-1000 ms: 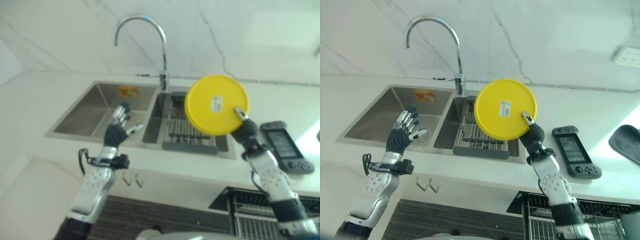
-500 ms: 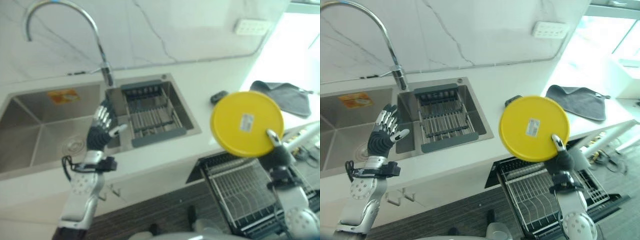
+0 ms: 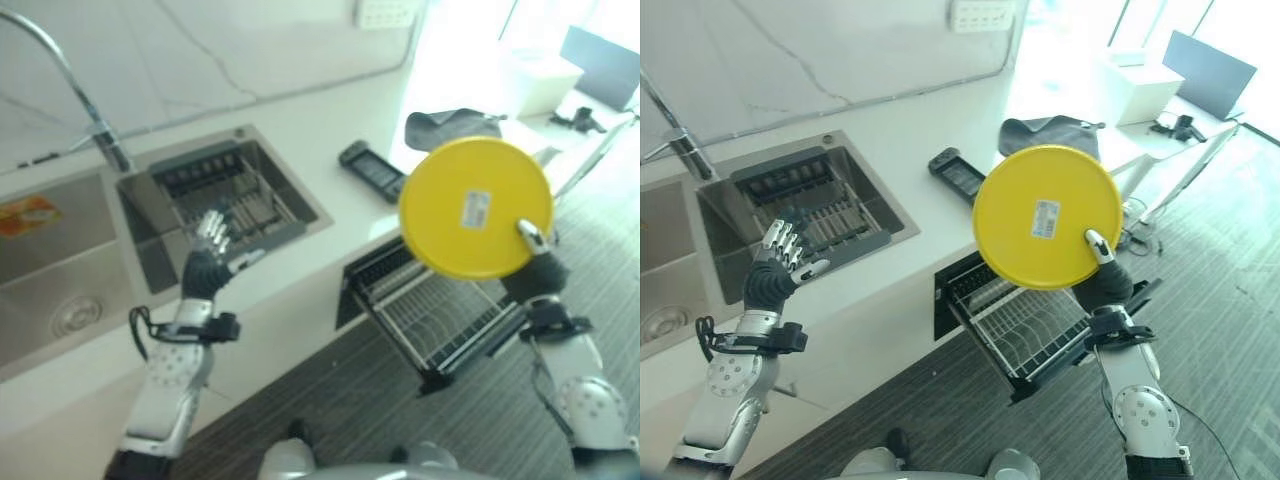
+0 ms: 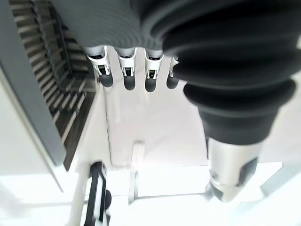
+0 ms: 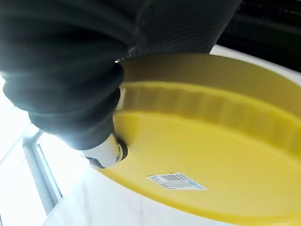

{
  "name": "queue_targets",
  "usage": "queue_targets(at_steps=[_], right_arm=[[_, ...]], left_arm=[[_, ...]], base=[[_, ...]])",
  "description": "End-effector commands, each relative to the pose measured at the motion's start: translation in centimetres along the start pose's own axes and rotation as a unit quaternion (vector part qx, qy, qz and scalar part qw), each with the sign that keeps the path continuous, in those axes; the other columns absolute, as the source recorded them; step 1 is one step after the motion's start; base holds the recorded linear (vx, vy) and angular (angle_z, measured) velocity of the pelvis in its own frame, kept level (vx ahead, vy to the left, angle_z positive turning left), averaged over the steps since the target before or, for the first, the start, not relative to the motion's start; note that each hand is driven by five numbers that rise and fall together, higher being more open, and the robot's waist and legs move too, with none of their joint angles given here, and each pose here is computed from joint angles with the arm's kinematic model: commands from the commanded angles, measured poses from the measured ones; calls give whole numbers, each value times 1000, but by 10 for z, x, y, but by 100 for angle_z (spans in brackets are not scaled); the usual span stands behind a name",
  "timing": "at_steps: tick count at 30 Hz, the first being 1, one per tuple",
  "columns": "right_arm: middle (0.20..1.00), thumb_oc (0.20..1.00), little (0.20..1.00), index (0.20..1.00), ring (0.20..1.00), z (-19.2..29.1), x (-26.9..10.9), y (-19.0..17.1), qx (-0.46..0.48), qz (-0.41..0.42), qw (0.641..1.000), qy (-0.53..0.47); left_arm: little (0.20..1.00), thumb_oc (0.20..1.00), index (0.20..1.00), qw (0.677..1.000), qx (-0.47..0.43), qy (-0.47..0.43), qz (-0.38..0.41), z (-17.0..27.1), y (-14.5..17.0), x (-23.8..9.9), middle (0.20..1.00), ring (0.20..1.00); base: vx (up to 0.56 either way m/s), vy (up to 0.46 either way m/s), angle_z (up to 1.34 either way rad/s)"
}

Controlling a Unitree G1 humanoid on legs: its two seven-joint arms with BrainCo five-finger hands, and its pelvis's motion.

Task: Place the dishes in the dishwasher.

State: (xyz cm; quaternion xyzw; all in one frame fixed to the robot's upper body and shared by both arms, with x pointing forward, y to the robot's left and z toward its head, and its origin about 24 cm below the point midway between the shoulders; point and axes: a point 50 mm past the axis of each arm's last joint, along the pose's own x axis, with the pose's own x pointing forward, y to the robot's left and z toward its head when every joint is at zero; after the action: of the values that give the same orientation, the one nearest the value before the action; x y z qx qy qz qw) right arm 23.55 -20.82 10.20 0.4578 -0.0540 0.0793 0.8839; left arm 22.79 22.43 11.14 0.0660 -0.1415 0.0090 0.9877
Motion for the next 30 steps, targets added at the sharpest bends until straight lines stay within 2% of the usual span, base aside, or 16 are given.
queue_targets(at_steps=[1,5,10,15,19,22,30], right_arm=[[200,200,200,200,200,31,4,26,-9,67,993,-99],[200,200,200,200,200,35,8,28,-34,53,993,-99],[200,200,200,200,200,36,8,29,-89,69,990,-90],[200,200,200,200,200,38,10,35,-105,91,986,-95],[200,200,200,200,200,29,9,36,-98,73,988,-96],[200,200,200,200,200,24,9,33,-105,71,989,-81],[200,200,200,200,200,28,8,34,-97,72,987,-103]], left_arm=[[1000,1000,1000,996,22,-84,-8,33,-2,11,1000,1000],[1000,1000,1000,996,15,-89,-3,35,-6,14,1000,1000],[1000,1000,1000,996,5,-87,15,28,-12,6,1000,1000],[1000,1000,1000,995,-1,-97,19,31,-7,0,1000,1000],[1000,1000,1000,995,3,-100,1,32,-10,4,1000,1000],[1000,1000,1000,995,16,-101,15,31,-12,5,1000,1000],[1000,1000,1000,994,32,-98,25,25,-11,0,1000,1000]], base=[[-279,-656,-40],[-229,-477,-37],[-165,-308,-29],[-38,-216,-12],[207,-11,37],[243,62,42],[185,94,-18]])
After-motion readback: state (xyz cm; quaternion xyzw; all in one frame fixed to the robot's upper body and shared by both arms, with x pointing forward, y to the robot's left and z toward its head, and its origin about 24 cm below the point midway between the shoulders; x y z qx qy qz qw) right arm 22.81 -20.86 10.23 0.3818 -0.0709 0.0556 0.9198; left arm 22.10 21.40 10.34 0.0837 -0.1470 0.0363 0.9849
